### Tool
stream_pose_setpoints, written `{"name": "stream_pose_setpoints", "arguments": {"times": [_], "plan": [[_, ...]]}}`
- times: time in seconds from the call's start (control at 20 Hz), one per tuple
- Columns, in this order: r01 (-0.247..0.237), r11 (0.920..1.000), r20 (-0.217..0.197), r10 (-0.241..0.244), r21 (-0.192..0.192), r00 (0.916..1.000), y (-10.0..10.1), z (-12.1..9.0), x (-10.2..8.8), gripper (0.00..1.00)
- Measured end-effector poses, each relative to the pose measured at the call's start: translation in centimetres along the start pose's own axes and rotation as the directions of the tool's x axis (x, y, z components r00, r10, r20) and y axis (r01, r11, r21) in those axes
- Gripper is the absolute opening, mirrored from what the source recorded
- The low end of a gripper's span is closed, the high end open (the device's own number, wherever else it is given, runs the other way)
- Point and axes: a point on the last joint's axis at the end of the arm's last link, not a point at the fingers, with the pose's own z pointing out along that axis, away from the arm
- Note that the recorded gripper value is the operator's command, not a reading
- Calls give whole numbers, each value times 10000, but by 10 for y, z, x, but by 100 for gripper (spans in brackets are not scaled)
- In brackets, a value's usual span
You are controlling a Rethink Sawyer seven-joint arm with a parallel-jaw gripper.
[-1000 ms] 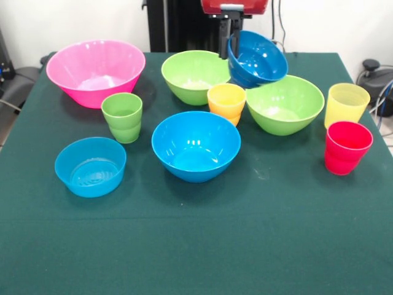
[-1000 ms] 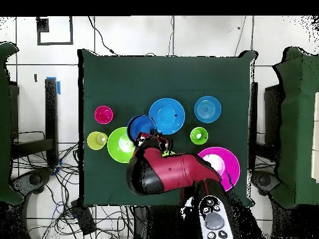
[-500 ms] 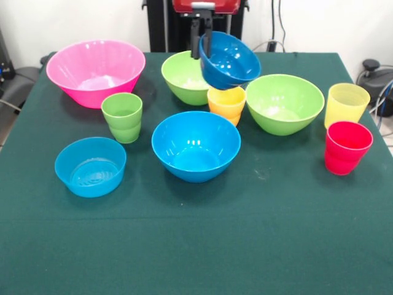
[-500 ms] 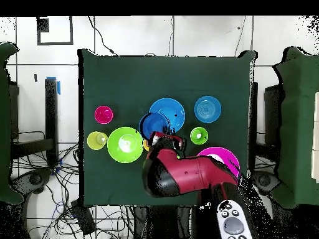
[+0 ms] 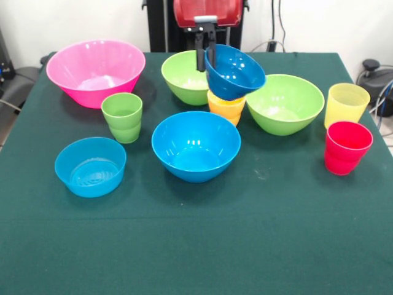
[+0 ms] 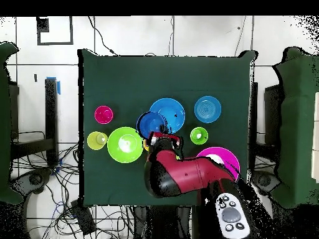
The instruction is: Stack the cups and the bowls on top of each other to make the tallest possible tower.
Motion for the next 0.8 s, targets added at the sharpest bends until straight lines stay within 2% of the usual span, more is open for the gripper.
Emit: {"name": "stream_pose_setpoints", "arguments": {"times": [0.4,0.8], "plan": [[262,9986,104,-257,-460,9996,21,8,17,0],[126,9991,42,-124,-397,9999,14,10,18,0]]}}
